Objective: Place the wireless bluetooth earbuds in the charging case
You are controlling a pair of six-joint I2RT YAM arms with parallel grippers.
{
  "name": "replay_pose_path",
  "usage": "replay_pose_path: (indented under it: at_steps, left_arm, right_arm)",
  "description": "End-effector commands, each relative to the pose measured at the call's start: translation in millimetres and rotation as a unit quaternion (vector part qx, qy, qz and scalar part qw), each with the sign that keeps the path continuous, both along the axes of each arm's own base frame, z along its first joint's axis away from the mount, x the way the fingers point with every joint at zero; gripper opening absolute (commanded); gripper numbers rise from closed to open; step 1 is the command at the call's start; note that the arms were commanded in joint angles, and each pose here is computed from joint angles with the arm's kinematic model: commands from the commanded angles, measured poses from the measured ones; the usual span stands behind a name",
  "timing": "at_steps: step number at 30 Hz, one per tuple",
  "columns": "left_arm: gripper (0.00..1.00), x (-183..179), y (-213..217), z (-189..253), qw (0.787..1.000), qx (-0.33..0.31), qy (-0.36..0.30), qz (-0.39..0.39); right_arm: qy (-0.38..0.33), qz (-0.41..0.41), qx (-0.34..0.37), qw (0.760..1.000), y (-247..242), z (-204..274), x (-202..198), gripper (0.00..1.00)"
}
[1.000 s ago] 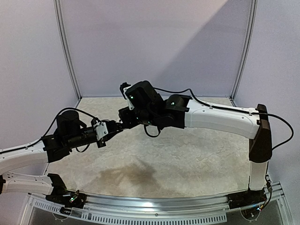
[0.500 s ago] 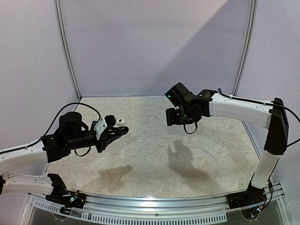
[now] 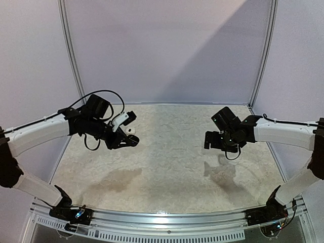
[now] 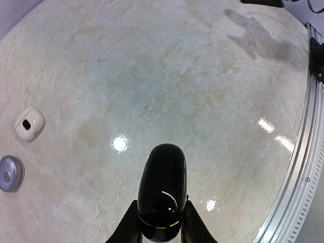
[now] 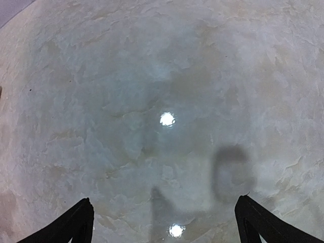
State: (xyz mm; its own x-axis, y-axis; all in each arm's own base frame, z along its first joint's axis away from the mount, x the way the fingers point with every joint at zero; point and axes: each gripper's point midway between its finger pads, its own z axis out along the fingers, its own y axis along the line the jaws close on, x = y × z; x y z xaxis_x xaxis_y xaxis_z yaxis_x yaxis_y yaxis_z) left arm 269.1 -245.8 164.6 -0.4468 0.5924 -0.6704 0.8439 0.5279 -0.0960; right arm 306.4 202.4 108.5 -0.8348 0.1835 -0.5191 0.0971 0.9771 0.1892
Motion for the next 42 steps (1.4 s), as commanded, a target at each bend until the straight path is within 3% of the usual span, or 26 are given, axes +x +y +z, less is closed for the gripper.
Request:
replay_pose_path:
  at_steps: [1,7,10,15,24,26,27,30,31,34,42]
  left_arm:
    - [0.0,-8,42,-30,0.983,0.042,0.173,0.05]
    - [0.0,37,60,-34,0.96,0.013,0.245,0.131]
    - [0.04,55,61,-43,0.942,-0.032,0.287,0.172]
    - [0.09,60,63,-73,0.908,-0.054,0.361,0.203]
    - [0.14,71,74,-129,0.878,-0.053,0.399,0.258]
    - [0.26,68,74,-137,0.873,-0.051,0.407,0.264]
    - [0.4,65,76,-142,0.871,-0.045,0.411,0.266]
    - [0.69,56,89,-155,0.865,-0.004,0.415,0.283]
    - [0.94,54,92,-156,0.864,0.005,0.414,0.287]
    - [0.99,55,101,-143,0.872,0.02,0.391,0.292]
    - [0.99,63,124,-57,0.934,0.04,0.233,0.269]
  right_arm:
    - [0.002,-0.042,0.024,0.999,-30,-9,3,0.99]
    - [0.007,-0.053,0.021,0.998,-47,-14,0,0.99]
    - [0.016,-0.055,0.012,0.998,-49,-18,1,0.99]
    - [0.027,-0.064,0.011,0.998,-48,-21,1,0.99]
    - [0.036,-0.08,0.044,0.995,-44,-15,-5,0.99]
    - [0.036,-0.078,0.045,0.995,-45,-12,-7,0.99]
    - [0.034,-0.077,0.047,0.995,-44,-10,-6,0.99]
    - [0.019,-0.065,0.062,0.996,-39,1,-3,0.99]
    - [0.012,-0.065,0.066,0.996,-39,4,-2,0.99]
    - [-0.011,-0.058,0.071,0.996,-38,17,2,0.99]
    - [-0.094,-0.05,0.057,0.993,-61,43,24,0.99]
